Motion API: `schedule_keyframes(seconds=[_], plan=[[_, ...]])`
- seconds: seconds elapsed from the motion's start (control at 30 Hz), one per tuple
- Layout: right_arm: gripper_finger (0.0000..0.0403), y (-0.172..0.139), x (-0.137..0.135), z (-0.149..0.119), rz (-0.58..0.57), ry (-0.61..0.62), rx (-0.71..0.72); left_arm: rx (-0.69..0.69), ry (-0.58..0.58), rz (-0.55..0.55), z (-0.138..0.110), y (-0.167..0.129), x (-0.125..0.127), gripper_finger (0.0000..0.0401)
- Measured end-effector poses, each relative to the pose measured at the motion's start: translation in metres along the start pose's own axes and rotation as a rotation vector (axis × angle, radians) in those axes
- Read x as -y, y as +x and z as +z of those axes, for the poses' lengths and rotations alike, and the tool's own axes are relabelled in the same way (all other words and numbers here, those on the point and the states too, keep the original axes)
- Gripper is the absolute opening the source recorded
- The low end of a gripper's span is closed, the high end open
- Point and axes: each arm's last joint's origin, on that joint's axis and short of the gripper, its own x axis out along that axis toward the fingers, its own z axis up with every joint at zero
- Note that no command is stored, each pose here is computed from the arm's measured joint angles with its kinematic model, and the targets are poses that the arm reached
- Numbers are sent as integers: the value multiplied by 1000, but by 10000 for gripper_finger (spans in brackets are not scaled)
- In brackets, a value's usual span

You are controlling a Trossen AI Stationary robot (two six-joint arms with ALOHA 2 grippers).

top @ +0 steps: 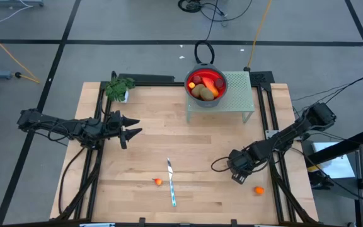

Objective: Pick & Place Fruit
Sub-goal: Put the peach into the red strainer bowl on the shelf

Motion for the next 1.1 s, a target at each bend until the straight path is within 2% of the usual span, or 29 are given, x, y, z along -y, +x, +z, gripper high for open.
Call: schedule_keyframes(seconds=[0.17,0.33,0.63,0.77,0.93,1.1], plan=[[121,-16,-1,-3,91,3,43,0,0,0,0,0,0,225],[121,-39,-4,-7,253,-26,119,0,-1,0,0,0,0,225],[122,-97,-16,-9,683,-148,499,0,-4,0,0,0,0,225],[121,-123,-18,-12,837,-230,687,0,-3,0,0,0,0,225],[121,-149,-18,-17,978,-343,877,-1,-3,0,0,0,0,225],[121,-166,-18,-22,1068,-434,1018,-1,-6,0,0,0,0,225]])
